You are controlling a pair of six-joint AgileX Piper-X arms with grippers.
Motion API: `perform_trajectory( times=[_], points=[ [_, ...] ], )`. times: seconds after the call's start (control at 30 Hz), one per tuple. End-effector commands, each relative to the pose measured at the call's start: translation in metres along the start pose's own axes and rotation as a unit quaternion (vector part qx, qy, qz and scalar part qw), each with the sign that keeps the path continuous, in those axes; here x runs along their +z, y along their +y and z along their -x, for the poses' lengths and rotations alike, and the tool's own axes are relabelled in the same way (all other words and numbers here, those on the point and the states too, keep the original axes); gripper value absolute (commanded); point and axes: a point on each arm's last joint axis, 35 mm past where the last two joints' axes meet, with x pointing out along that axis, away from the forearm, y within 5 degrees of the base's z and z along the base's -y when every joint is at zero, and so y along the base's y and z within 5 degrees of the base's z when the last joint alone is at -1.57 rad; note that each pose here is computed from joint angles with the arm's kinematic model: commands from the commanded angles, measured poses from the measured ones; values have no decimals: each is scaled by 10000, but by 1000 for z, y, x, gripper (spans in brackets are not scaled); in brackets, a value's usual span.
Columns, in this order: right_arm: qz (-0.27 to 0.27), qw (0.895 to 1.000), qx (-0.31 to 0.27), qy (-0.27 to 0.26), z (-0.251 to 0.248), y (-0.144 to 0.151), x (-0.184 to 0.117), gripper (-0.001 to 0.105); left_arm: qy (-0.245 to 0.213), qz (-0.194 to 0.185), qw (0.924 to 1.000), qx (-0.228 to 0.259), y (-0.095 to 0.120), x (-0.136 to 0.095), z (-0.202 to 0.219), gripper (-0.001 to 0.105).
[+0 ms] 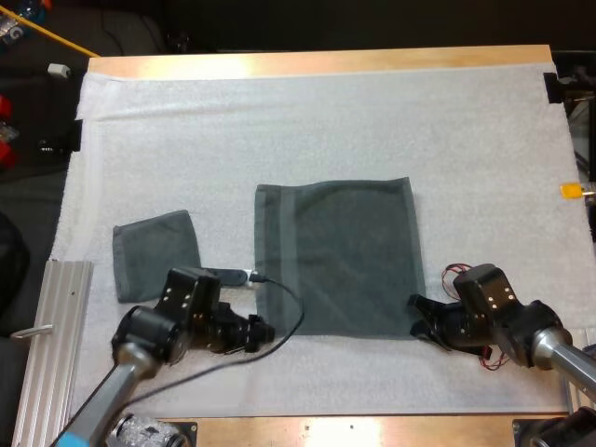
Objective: Pick towel from pile, fold and stack
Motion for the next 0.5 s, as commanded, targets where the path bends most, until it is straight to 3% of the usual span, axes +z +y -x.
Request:
perform_trajectory(
  times=[0.0, 0.47],
  points=[
    [24, 9999, 55, 84, 1, -1, -1, 0, 12, 15, 9999, -128, -1, 4, -4, 62],
    [24, 9997, 163, 180, 2, 0, -2, 0, 391, 214, 9990, 59, 13, 23, -51, 62]
  ],
)
